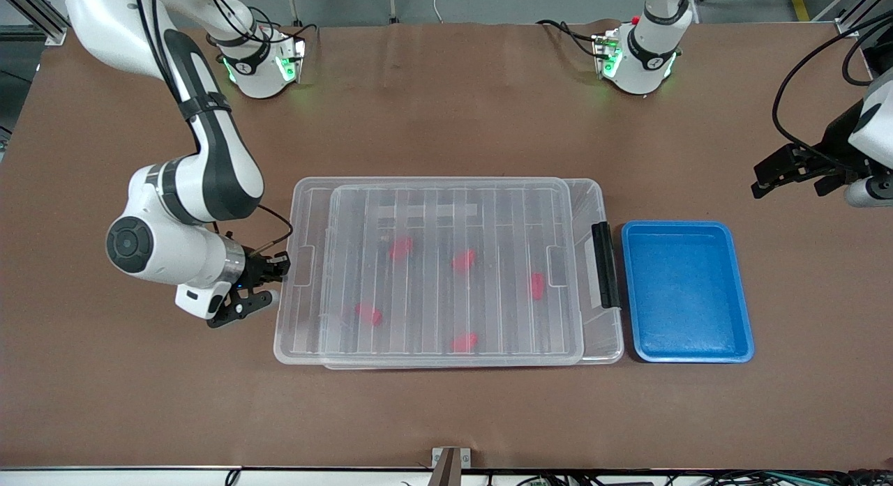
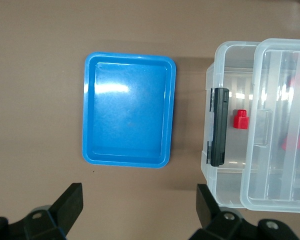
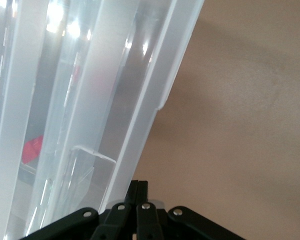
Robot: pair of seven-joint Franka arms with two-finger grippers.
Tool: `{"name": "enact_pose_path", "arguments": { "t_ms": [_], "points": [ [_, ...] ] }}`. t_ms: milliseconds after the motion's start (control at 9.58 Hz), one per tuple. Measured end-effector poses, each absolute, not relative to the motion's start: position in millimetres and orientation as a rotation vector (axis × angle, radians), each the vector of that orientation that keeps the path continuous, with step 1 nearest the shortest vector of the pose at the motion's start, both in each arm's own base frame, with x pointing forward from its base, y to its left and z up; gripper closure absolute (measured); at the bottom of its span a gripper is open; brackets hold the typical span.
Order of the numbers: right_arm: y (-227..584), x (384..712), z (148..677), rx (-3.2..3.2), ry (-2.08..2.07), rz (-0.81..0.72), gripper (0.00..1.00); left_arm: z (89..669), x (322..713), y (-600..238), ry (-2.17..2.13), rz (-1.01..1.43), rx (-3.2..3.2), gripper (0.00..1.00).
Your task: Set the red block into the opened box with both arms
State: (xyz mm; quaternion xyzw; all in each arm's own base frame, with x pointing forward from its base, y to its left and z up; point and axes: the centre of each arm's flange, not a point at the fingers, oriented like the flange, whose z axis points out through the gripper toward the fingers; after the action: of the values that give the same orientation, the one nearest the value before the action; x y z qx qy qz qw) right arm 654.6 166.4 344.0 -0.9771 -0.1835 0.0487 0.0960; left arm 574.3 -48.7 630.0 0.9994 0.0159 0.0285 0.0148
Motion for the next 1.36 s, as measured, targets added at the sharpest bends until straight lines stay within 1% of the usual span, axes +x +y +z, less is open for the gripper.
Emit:
{"name": "enact_pose_path", "arguments": {
  "t_ms": [522, 730, 835, 939, 1043, 1148, 1357],
  "points": [
    [166.8, 655.3, 342.2, -2.897, -0.544, 0.147, 0.99, 630.6, 566.5, -47.4, 0.052, 0.068, 3.113, 0.00],
    [151.5, 659.9, 348.5, -2.913, -0.495, 0.146, 0.97, 633.0, 565.0, -46.6, 0.054, 0.075, 3.113, 0.00],
    [127.5, 664.1, 368.7, -2.937, -0.405, 0.143, 0.88, 633.2, 565.0, -45.6, 0.057, 0.076, 3.113, 0.00],
    [87.2, 666.4, 406.4, -2.979, -0.285, 0.109, 0.72, 633.1, 565.1, -44.9, 0.059, 0.076, 3.113, 0.00],
    [36.9, 658.0, 461.3, -3.023, -0.128, 0.052, 0.55, 632.9, 565.2, -44.4, 0.060, 0.075, 3.113, 0.00],
    [0.5, 641.9, 506.7, -3.044, -0.016, 0.010, 0.41, 633.0, 565.1, -44.2, 0.061, 0.076, 3.113, 0.00],
    [-55.0, 602.5, 573.9, -3.100, 0.119, -0.019, 0.09, 633.1, 565.1, -43.8, 0.062, 0.076, 3.113, 0.00]
  ]
}}
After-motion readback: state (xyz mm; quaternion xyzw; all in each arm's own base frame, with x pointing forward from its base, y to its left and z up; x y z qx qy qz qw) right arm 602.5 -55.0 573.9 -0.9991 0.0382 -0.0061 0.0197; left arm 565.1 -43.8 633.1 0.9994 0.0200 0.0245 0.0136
